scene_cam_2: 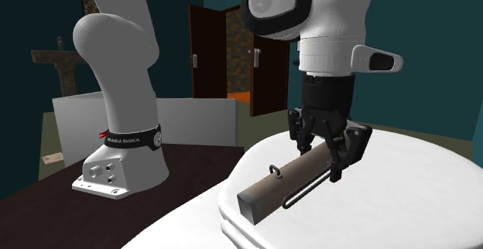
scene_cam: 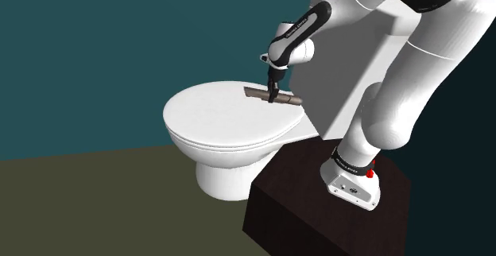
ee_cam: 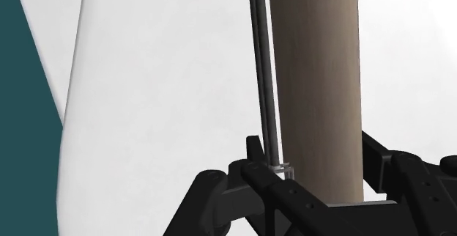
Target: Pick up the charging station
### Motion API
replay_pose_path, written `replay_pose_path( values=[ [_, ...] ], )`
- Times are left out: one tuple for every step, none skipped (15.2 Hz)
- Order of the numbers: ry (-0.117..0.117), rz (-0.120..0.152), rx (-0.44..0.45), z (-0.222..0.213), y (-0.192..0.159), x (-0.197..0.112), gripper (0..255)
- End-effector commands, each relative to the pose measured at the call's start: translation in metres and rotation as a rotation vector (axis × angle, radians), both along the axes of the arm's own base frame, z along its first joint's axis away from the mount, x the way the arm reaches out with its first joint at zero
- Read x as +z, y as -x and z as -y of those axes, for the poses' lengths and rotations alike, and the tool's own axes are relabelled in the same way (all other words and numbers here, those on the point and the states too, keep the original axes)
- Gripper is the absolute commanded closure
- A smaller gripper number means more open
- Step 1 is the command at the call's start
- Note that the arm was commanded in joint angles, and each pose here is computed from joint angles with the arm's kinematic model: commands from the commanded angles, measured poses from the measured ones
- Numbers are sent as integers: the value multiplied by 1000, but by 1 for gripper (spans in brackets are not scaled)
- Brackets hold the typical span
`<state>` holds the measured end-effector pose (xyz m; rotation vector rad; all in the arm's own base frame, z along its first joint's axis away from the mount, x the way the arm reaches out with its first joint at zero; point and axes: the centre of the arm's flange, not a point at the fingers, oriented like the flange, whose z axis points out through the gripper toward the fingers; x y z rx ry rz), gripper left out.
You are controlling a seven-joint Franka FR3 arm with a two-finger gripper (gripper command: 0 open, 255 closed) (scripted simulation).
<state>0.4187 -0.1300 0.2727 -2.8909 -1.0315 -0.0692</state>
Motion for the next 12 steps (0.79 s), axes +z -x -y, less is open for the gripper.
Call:
replay_pose_path(
  values=[
    [1,0,0,0,1,11,255],
    [1,0,0,0,1,16,255],
    [1,0,0,0,1,22,255],
    [1,0,0,0,1,27,255],
    [1,0,0,0,1,32,255],
    [1,0,0,0,1,38,255],
    [1,0,0,0,1,43,255],
    [1,0,0,0,1,48,255],
    [1,0,0,0,1,53,255],
    [1,0,0,0,1,59,255],
    [1,0,0,0,1,60,255],
    [1,0,0,0,1,60,255]
  ],
)
